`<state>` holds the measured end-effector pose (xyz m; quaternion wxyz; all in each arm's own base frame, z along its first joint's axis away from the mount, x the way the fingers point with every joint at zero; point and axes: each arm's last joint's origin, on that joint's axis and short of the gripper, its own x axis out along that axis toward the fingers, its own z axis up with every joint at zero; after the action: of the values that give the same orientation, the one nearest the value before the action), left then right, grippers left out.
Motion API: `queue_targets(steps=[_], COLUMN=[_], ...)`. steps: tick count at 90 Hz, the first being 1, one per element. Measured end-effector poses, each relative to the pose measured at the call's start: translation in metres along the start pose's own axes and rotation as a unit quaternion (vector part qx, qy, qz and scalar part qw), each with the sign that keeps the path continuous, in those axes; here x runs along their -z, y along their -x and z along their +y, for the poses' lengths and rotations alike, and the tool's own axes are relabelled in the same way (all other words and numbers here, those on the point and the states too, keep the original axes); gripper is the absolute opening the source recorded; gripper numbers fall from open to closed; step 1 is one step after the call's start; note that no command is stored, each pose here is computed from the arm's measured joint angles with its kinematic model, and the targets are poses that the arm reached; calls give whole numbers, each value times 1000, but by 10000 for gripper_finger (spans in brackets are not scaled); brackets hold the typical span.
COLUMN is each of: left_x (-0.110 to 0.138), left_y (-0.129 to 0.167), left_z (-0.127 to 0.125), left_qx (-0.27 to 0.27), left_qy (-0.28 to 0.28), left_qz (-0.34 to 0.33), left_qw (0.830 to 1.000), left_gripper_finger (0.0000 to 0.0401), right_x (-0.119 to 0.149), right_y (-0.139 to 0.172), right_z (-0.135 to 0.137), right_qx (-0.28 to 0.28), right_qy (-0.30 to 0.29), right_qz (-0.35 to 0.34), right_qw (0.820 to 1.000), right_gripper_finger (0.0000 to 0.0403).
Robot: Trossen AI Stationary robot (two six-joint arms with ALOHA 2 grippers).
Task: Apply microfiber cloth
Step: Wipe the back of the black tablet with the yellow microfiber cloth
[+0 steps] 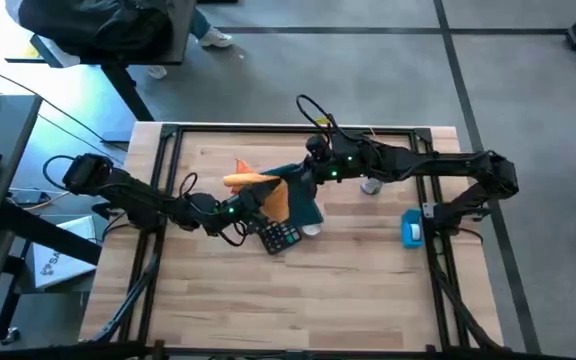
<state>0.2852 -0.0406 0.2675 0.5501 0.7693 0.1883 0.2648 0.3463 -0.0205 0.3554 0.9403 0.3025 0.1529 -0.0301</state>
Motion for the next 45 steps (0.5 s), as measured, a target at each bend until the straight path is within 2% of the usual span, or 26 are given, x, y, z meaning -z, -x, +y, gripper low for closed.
queue_targets(steps=[26,45], left_x=[8,-4], left_y=[14,23], left_z=[-12,-23], left_qx=[-9,-14], left_qy=[22,37], left_qz=[14,-88], left_qw=[1000,995], left_gripper_finger=[0,0], right_x=[-3,-6], right_y=[9,10], right_z=[2,2], right_qx=[11,4], right_qy=[2,8], right_qz=[-6,-21], right_qw=[1000,1000], right_gripper_finger=[0,0])
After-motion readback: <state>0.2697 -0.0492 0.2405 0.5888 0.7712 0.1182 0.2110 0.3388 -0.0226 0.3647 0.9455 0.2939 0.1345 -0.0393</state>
